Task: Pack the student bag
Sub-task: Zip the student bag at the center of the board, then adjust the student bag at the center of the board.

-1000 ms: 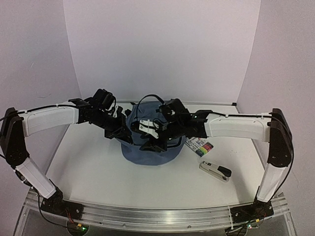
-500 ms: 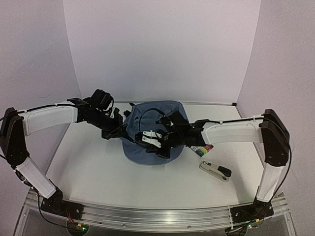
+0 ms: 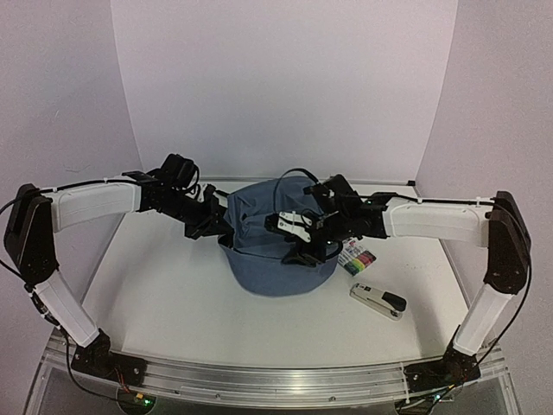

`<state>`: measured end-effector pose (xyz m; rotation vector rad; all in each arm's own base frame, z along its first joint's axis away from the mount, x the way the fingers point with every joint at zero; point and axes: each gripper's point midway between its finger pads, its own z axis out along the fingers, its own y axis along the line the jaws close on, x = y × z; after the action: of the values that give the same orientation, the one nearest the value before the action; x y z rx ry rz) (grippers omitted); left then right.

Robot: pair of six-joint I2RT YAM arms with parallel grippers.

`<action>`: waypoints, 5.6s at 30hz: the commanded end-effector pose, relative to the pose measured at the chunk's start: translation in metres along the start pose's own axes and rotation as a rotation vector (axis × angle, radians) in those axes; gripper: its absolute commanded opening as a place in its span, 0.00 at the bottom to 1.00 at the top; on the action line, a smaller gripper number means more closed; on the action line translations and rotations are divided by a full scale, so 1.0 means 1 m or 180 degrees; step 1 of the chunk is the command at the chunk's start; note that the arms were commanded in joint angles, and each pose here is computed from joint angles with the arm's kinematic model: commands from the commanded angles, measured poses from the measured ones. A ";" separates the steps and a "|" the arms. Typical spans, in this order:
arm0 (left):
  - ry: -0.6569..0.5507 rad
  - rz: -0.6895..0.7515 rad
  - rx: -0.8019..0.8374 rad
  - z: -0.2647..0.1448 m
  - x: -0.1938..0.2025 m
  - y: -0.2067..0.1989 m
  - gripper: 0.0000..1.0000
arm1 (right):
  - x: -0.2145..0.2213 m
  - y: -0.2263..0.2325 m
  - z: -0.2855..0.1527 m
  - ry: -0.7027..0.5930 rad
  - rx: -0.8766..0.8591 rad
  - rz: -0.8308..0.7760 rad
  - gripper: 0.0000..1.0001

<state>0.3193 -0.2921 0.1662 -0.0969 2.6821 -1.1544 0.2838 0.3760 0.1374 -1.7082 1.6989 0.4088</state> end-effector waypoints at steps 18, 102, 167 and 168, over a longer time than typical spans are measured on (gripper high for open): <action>-0.0162 0.0148 0.0262 -0.010 -0.006 -0.030 0.00 | -0.067 0.030 0.065 -0.0205 -0.0158 0.0394 0.11; -0.0075 -0.0190 -0.0600 -0.007 -0.014 0.039 0.90 | 0.046 -0.153 -0.053 0.0052 0.0560 0.2113 0.98; 0.0201 0.0088 -0.0957 0.008 -0.088 0.071 0.32 | -0.018 0.046 -0.036 0.0144 -0.1365 0.1678 0.80; 0.0181 0.0149 -0.0886 0.002 -0.087 0.063 0.37 | -0.021 0.034 -0.040 0.0110 -0.1201 0.1580 0.79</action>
<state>0.4068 -0.2297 0.0917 -0.1775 2.9463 -0.6778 0.2220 0.3705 0.1194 -1.5101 2.3616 1.0738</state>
